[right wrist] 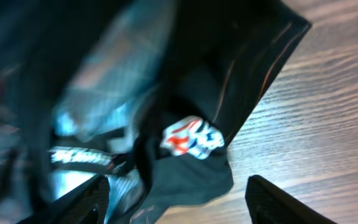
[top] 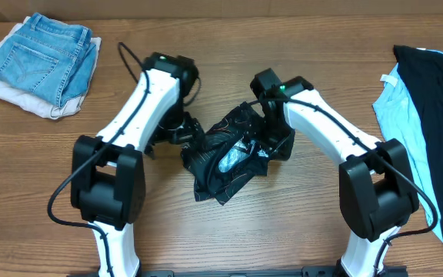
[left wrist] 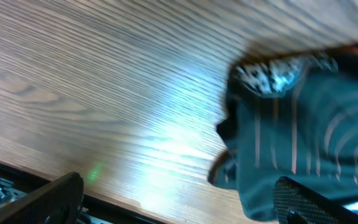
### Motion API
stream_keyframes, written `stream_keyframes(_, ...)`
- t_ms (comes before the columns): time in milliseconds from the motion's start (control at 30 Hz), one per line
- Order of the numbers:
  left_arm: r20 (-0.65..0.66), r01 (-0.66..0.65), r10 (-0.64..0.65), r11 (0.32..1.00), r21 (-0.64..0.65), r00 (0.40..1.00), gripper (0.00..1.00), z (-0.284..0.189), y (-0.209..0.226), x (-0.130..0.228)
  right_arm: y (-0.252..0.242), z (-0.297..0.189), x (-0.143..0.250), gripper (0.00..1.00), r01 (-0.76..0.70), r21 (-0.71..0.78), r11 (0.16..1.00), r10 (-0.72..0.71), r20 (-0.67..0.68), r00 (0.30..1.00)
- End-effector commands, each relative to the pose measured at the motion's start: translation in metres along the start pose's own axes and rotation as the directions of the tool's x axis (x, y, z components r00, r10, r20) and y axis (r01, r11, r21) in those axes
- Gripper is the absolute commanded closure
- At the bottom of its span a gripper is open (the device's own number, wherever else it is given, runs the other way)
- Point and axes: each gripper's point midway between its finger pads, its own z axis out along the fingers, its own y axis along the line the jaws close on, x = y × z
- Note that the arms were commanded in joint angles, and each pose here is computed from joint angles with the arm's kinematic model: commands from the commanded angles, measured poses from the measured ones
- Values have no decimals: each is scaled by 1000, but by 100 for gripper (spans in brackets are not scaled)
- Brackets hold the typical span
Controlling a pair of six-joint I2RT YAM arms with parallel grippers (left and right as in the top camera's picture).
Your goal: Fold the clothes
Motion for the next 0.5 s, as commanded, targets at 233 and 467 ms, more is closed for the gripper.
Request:
stream_keyframes(233,52,22,-21,1000,-17,998,0,-8,18,-17,-4,20,7,45,-69,-31,997,68,-40,997)
stream_keyframes(467,51,14,-13,1000,-18,999,0,-8,18,-17,-13,17,10,74,-97,18,995,98,-41,994)
